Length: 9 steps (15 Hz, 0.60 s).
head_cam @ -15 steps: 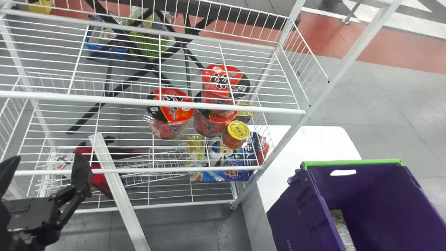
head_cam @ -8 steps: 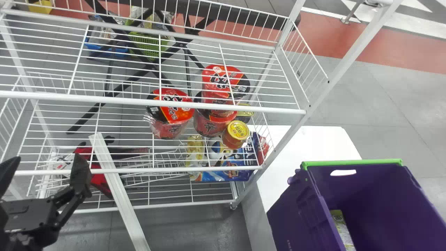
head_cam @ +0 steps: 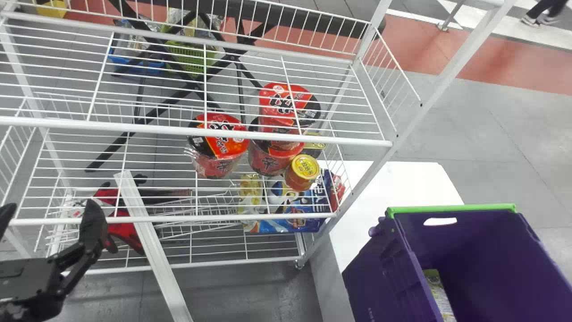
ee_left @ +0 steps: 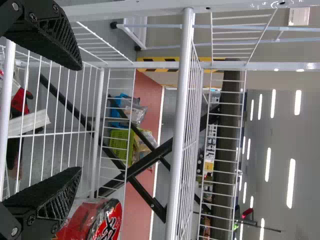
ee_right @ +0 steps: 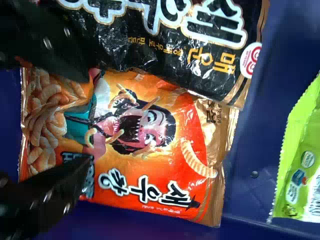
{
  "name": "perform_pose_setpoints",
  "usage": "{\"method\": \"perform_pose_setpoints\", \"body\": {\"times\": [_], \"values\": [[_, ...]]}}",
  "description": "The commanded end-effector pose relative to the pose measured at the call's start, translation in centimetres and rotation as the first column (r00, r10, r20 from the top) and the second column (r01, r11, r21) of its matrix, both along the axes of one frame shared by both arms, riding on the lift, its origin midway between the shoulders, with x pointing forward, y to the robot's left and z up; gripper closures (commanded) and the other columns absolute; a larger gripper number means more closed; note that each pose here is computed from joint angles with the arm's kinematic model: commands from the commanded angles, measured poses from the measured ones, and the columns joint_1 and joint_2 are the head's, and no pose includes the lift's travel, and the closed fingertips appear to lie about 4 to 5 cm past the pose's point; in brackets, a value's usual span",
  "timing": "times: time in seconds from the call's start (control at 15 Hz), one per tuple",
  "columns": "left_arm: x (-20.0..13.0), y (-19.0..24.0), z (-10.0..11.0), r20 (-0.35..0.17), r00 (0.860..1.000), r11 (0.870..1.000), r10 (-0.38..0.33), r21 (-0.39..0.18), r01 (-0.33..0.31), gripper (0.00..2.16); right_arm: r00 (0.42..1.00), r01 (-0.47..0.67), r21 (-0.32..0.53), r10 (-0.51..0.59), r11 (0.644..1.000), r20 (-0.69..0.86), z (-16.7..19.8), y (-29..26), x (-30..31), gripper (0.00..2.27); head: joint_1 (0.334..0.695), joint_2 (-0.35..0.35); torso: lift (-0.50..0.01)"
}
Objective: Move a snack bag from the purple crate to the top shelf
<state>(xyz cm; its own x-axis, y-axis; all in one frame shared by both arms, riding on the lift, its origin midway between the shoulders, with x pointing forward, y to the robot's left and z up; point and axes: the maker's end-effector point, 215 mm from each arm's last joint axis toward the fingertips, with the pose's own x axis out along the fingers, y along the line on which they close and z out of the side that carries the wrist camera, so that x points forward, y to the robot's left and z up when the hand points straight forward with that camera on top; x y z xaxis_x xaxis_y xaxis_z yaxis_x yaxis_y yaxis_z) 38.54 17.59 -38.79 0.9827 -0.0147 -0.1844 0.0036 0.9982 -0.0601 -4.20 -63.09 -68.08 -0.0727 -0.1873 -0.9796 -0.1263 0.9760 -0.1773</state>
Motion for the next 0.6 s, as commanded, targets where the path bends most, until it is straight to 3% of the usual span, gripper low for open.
{"method": "perform_pose_setpoints", "body": {"times": [0.0,0.07,0.13,0.53], "values": [[0.1,0.4,-0.1,0.000,1.000,1.000,0.004,-0.002,-0.004,0.10,0.999,0.040,0.009,-0.039,0.999,-0.013,-0.4,0.7,-0.5,1.18,0.695,-0.350,-0.457],[0.1,0.4,0.0,0.001,1.000,1.000,0.004,-0.002,-0.004,0.10,0.999,0.051,0.000,-0.051,0.999,-0.014,-0.4,0.7,-0.5,1.49,0.695,-0.350,-0.457],[0.0,0.4,0.0,-0.001,1.000,1.000,0.004,-0.002,-0.004,0.10,0.998,0.066,-0.003,-0.066,0.998,-0.021,-0.3,0.8,-0.8,1.62,0.695,-0.350,-0.457],[-0.2,0.3,0.1,-0.001,1.000,1.000,0.008,-0.007,-0.008,0.10,0.970,0.230,0.013,-0.228,0.973,-0.078,0.4,2.5,-2.7,1.63,0.695,-0.350,-0.457]]}}
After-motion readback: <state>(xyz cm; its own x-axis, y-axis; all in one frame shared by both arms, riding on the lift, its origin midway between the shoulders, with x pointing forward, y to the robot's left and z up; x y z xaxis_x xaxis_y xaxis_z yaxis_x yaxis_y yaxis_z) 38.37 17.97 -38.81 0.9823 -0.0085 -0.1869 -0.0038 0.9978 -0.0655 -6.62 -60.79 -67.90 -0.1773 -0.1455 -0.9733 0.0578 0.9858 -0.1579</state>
